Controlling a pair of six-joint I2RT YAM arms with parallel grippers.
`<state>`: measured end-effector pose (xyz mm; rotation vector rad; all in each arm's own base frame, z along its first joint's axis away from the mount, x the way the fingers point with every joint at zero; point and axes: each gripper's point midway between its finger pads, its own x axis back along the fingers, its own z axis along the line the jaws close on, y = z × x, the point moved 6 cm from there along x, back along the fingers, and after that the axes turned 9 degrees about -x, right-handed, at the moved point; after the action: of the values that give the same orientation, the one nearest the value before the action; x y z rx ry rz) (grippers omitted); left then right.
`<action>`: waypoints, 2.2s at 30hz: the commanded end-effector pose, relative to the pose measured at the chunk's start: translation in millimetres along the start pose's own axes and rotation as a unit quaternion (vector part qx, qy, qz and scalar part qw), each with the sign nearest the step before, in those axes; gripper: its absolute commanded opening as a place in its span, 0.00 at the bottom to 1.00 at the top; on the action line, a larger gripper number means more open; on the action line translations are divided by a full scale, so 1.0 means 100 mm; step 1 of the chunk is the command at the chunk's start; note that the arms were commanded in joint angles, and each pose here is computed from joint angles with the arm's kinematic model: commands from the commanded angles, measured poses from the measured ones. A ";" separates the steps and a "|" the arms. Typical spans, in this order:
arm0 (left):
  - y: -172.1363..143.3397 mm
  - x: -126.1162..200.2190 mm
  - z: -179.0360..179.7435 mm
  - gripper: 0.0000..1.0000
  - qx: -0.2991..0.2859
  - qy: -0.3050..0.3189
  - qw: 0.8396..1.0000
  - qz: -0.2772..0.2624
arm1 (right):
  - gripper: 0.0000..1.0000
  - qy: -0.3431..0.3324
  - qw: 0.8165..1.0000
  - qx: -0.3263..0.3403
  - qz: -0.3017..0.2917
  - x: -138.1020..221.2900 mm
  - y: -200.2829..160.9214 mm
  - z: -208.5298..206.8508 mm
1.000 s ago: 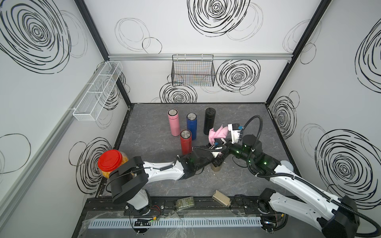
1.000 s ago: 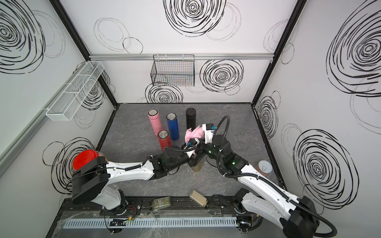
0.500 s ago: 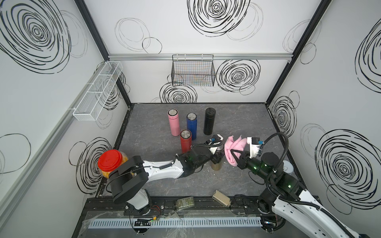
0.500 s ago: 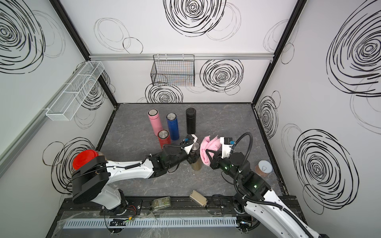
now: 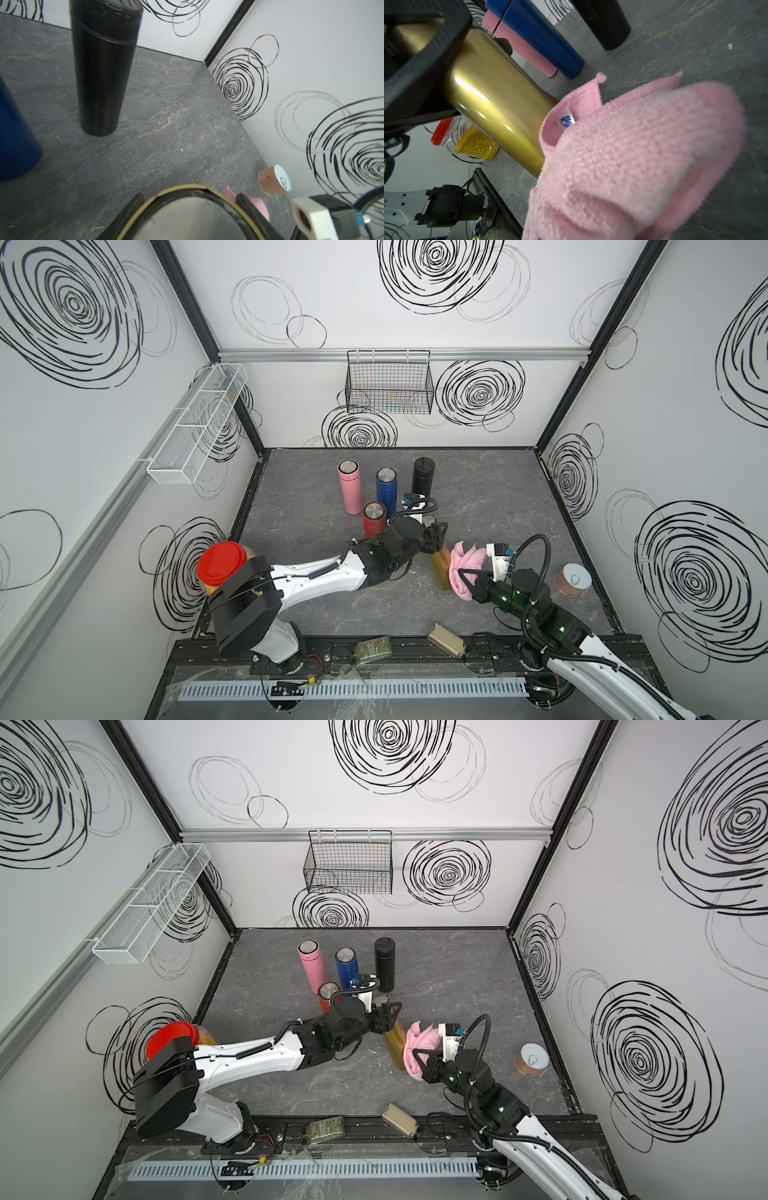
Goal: Wipe the surface of the thermos
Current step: Wipe the dirt from the surface of the thermos.
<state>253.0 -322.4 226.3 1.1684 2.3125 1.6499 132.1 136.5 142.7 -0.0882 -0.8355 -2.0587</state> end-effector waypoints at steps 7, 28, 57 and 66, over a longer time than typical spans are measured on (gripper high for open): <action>0.52 0.16 -0.17 0.00 0.111 -0.003 0.990 -0.083 | 0.00 0.148 0.988 0.042 -0.031 0.04 0.12 0.60; 0.85 0.58 -0.10 0.00 0.116 0.006 0.982 -0.150 | 0.00 -0.081 0.995 0.013 -0.059 0.04 -0.04 -0.12; 0.82 0.55 -0.07 0.00 0.142 -0.038 0.978 -0.150 | 0.00 -0.057 0.992 0.011 -0.111 0.09 0.33 -0.06; 0.84 0.54 -0.02 0.00 0.153 -0.041 0.975 -0.158 | 0.00 0.038 0.997 0.015 -0.061 0.00 0.31 0.16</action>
<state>257.4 -281.6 280.8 0.9293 2.5955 1.3615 155.8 119.1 166.3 -0.0550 -0.9354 -2.2284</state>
